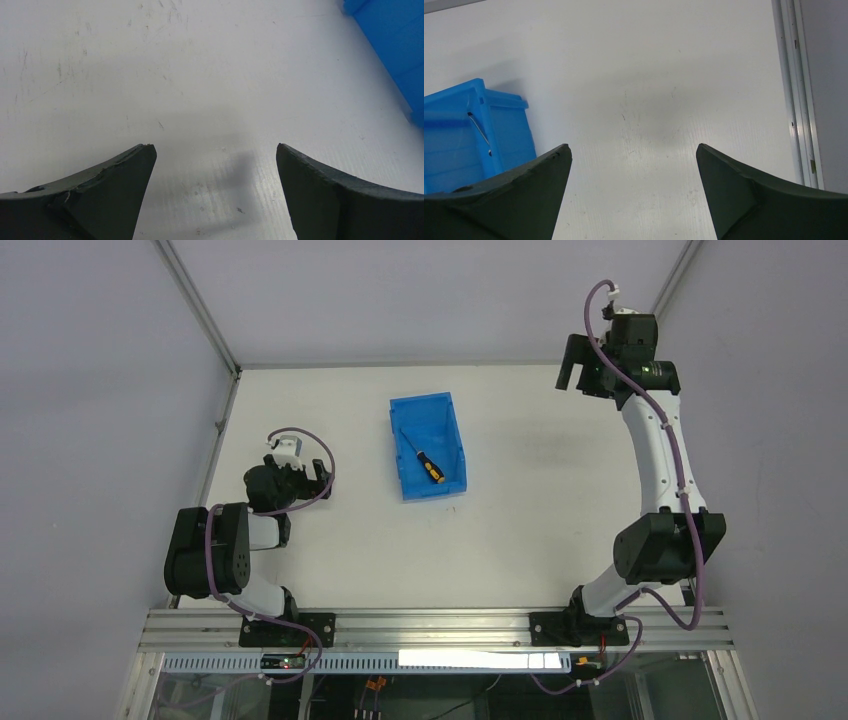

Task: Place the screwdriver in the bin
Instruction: Reset both arms

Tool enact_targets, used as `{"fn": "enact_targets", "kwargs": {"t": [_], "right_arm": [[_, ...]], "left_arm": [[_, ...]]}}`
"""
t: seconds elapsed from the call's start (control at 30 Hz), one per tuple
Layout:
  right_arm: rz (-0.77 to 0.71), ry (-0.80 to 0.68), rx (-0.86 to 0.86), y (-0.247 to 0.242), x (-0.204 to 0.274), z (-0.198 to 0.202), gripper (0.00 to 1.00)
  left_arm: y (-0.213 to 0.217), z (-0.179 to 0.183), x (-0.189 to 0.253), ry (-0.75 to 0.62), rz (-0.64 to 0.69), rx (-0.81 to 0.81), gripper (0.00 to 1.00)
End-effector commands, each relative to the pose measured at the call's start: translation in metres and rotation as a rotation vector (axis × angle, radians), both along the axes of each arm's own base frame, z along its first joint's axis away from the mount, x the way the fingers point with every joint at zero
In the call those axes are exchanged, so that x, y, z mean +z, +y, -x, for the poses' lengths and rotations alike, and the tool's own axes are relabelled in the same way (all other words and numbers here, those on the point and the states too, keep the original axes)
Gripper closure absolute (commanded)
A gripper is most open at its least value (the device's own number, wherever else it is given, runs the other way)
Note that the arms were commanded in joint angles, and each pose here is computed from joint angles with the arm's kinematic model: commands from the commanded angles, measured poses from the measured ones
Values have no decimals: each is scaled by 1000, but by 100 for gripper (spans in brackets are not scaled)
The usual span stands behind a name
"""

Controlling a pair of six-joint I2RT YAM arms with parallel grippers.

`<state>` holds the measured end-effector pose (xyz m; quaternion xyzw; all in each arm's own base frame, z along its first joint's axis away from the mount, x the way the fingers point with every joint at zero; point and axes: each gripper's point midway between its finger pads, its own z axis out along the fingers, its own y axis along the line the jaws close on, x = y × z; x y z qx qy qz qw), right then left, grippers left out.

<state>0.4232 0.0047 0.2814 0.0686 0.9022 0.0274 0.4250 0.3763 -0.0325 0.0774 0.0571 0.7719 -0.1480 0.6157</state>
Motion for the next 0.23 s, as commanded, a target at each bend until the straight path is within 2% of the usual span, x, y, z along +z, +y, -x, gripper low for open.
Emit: {"fn": "enact_targets", "kwargs": {"t": [0.0, 0.2], "right_arm": [[-22, -51, 26, 7, 17, -4, 1], [-13, -57, 25, 5, 18, -3, 1]], "left_arm": [[3, -3, 11, -46, -13, -9, 1], [2, -3, 11, -46, -13, -9, 1]]}}
